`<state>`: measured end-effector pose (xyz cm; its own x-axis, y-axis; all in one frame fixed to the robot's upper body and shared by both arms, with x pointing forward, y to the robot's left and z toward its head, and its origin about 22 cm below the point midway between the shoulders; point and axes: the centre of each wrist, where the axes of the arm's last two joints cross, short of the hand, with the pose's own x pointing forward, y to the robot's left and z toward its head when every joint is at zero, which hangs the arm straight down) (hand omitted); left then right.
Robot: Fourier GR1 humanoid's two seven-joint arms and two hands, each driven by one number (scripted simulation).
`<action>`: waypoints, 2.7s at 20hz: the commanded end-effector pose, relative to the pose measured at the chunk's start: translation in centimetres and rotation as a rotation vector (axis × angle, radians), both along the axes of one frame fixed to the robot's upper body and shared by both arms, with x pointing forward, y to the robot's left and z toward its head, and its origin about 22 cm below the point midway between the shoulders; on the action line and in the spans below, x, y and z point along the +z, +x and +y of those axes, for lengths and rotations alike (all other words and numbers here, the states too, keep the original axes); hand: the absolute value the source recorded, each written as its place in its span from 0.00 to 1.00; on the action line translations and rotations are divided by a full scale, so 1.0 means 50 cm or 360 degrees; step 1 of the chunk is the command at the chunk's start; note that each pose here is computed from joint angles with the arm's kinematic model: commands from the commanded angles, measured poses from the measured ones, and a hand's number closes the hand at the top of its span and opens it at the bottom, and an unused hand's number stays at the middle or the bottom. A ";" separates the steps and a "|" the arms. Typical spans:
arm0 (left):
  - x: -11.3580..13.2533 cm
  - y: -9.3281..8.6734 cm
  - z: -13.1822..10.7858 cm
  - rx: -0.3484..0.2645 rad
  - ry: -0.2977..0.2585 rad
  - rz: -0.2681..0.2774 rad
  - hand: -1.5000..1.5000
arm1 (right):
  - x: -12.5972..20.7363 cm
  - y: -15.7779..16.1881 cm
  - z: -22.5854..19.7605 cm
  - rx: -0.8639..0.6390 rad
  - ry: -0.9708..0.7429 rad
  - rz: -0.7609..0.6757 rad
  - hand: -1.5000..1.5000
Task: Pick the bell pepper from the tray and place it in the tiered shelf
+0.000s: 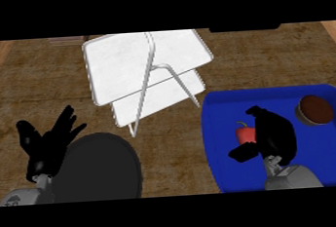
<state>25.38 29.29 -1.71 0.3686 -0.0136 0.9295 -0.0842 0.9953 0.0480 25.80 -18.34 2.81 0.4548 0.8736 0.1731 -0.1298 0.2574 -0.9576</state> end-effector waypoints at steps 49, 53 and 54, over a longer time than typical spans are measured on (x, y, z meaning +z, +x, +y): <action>0.008 0.006 0.003 0.0022 -0.0008 0.0125 0.50 | 0.663 -0.041 0.292 0.0997 0.0845 -0.0844 1.00; -0.025 -0.025 0.007 -0.0029 -0.0024 0.0135 0.50 | 0.723 0.013 0.292 0.1023 0.0827 -0.0823 1.00; -0.022 -0.015 -0.016 0.0008 -0.0009 0.0120 0.50 | 0.723 0.001 0.326 0.1029 0.0805 -0.0815 1.00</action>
